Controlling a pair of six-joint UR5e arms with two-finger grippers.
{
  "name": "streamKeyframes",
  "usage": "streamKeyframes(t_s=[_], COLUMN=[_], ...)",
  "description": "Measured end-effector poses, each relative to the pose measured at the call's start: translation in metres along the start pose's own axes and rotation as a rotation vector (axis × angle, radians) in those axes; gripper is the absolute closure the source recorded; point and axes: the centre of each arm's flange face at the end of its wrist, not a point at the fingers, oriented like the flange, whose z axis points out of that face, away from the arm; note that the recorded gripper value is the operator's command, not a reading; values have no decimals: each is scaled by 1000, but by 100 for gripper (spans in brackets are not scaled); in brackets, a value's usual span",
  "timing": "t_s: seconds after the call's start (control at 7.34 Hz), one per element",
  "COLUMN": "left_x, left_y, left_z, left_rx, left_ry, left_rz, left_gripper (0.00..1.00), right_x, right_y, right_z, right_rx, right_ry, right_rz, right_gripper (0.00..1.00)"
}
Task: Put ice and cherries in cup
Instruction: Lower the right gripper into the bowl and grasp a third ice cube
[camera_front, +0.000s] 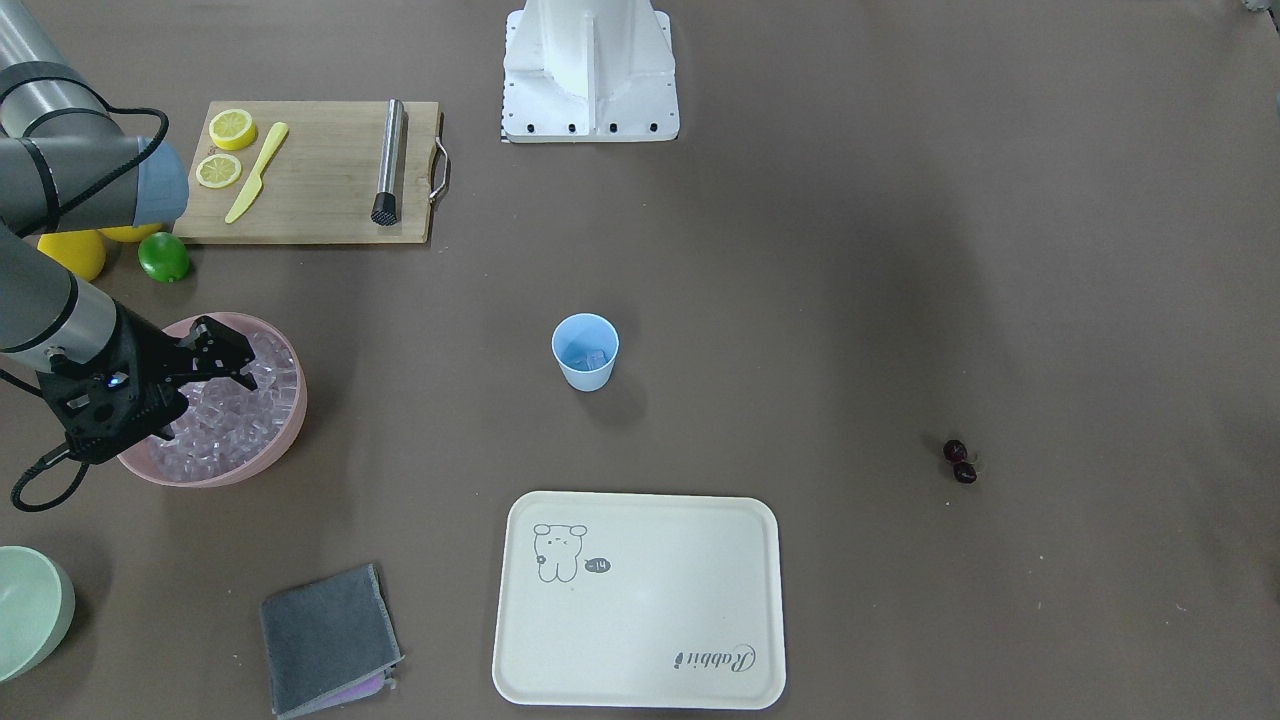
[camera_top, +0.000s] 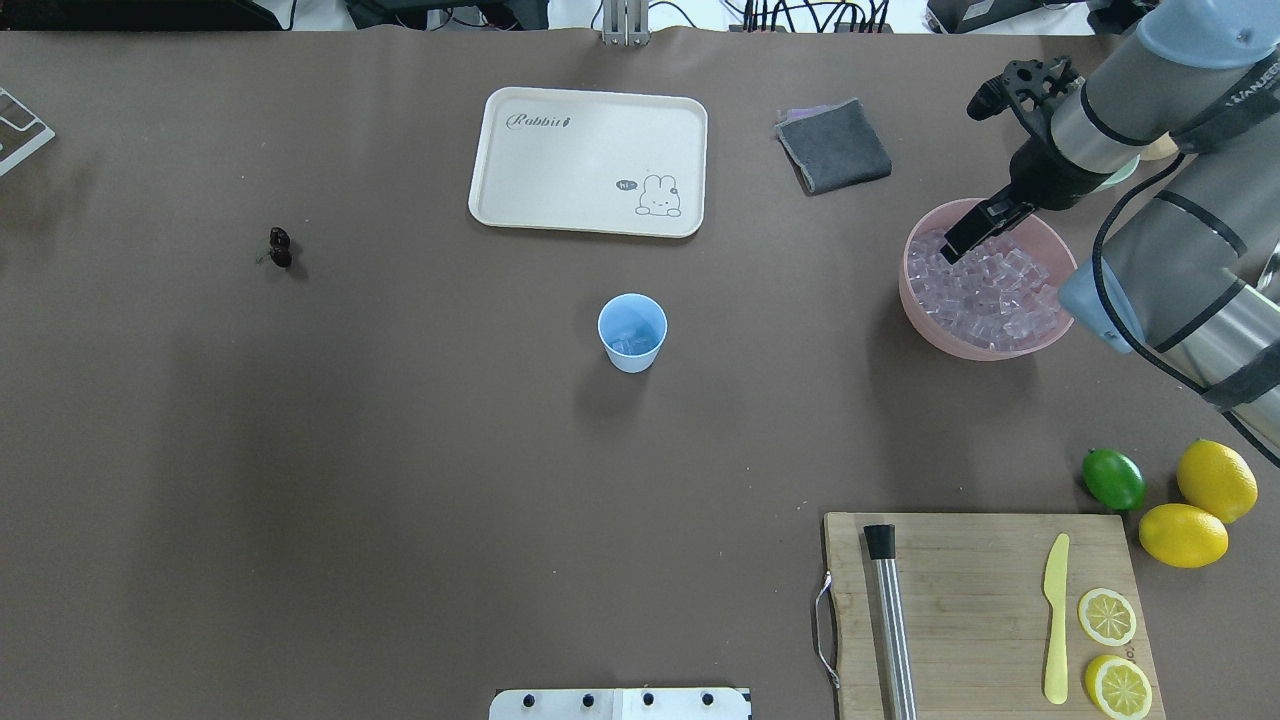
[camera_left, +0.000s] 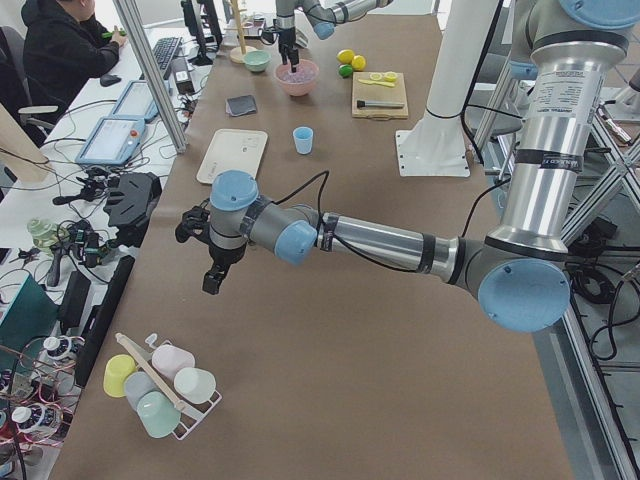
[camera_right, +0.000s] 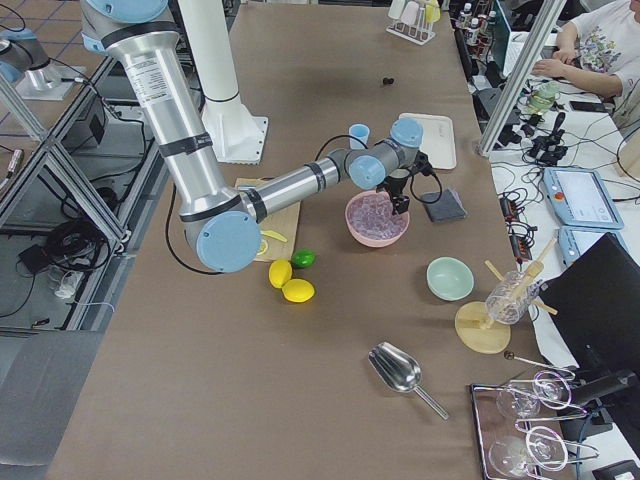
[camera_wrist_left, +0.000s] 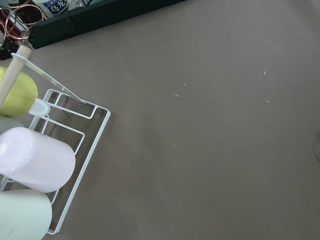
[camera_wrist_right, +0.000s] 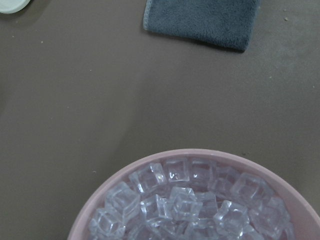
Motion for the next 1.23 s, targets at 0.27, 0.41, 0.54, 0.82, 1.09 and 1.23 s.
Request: streamKeyframes(t_s=[0.27,0.41,0.54,0.82,1.09,1.23], left_x=[0,1,1,0,0,0], left_y=[-1,-2,-2,-2,-1,-1], left_z=[0,0,0,1,1,1], left_rx=[1,1,1,-1,-2,-2], left_ry=[0,0,0,0,1,1], left_rz=[1,1,1,0,0,0], left_gripper=[2,2,2,2,2,2], right_x=[-1,-3,-2,-3,-8,-8], right_y=[4,8,13,20,23,27], right_z=[12,17,23,32,34,36], right_rx=[-11,-20,-29,-46,-54,-57], right_ry=[-5,-6,-4,-5,-10,-8], right_rz=[48,60,65,68,68,69], right_gripper=[6,6,6,5,5,5])
